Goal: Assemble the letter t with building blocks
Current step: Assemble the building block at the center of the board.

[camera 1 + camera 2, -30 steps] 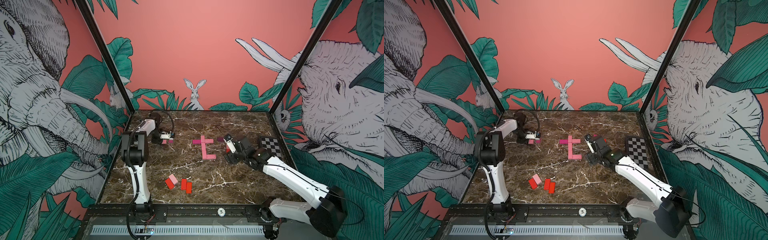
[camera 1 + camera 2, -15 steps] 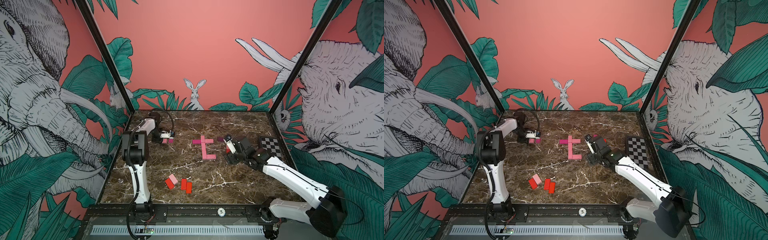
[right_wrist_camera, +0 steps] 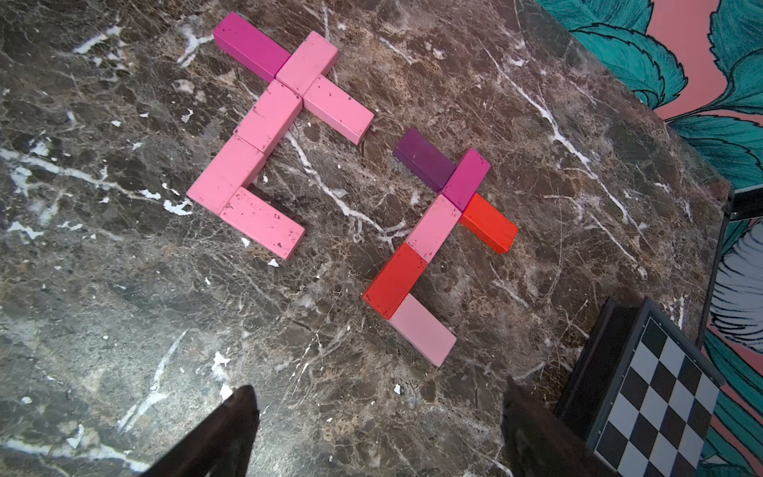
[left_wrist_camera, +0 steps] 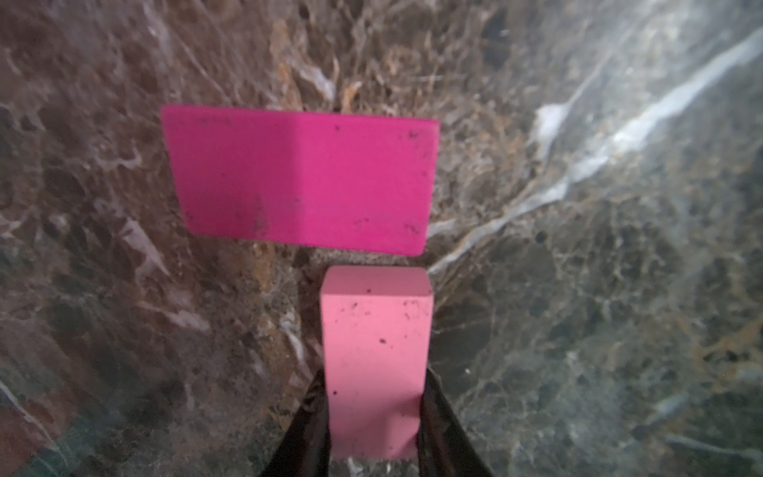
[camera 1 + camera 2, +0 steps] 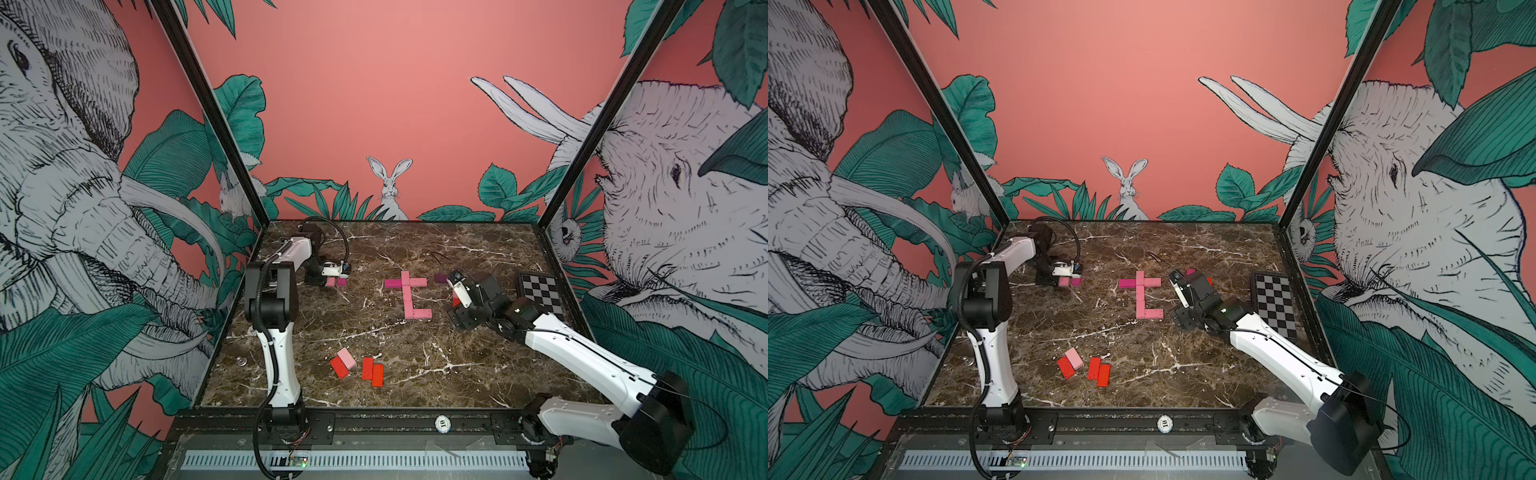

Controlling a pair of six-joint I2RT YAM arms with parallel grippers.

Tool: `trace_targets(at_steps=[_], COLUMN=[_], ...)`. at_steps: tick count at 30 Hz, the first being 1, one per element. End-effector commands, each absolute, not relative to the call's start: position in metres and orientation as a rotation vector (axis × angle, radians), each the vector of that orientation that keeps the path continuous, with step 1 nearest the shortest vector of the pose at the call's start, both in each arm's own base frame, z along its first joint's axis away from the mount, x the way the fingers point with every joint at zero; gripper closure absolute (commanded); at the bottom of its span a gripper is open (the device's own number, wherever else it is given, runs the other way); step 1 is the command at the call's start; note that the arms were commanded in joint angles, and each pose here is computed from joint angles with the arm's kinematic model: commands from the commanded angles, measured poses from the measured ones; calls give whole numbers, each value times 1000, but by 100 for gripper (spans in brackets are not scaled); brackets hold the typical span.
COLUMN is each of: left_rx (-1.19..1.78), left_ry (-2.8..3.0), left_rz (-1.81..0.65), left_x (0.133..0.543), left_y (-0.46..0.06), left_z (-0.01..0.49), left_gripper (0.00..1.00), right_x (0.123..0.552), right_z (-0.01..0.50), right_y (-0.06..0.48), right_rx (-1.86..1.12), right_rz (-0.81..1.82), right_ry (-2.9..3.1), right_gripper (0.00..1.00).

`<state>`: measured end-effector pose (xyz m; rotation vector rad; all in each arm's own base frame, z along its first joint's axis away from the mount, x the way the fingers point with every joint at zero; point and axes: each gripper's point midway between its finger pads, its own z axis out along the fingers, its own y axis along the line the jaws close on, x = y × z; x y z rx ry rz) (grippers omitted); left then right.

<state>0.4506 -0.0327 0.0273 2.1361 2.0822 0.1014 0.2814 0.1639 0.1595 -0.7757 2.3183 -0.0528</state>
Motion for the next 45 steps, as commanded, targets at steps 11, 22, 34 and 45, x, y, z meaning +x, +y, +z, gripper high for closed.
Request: trace_targets(at_steps=[11, 22, 34, 45], left_rx=[2185, 2178, 2175, 2161], left_ry=[2074, 2072, 2063, 2061], left_rz=[54, 55, 74, 84], left_x=[442, 444, 447, 449], left_y=[-40, -40, -42, -45], left_z=[19, 19, 20, 22], left_gripper=[71, 58, 64, 64], right_x=[283, 281, 281, 281], right_z=[161, 161, 161, 162], right_y=[161, 161, 161, 161], right_rx=[-741, -745, -746, -745], right_rz=[-51, -47, -48, -47], right_ry=[2313, 2314, 2313, 2310], right_gripper=[10, 10, 10, 10])
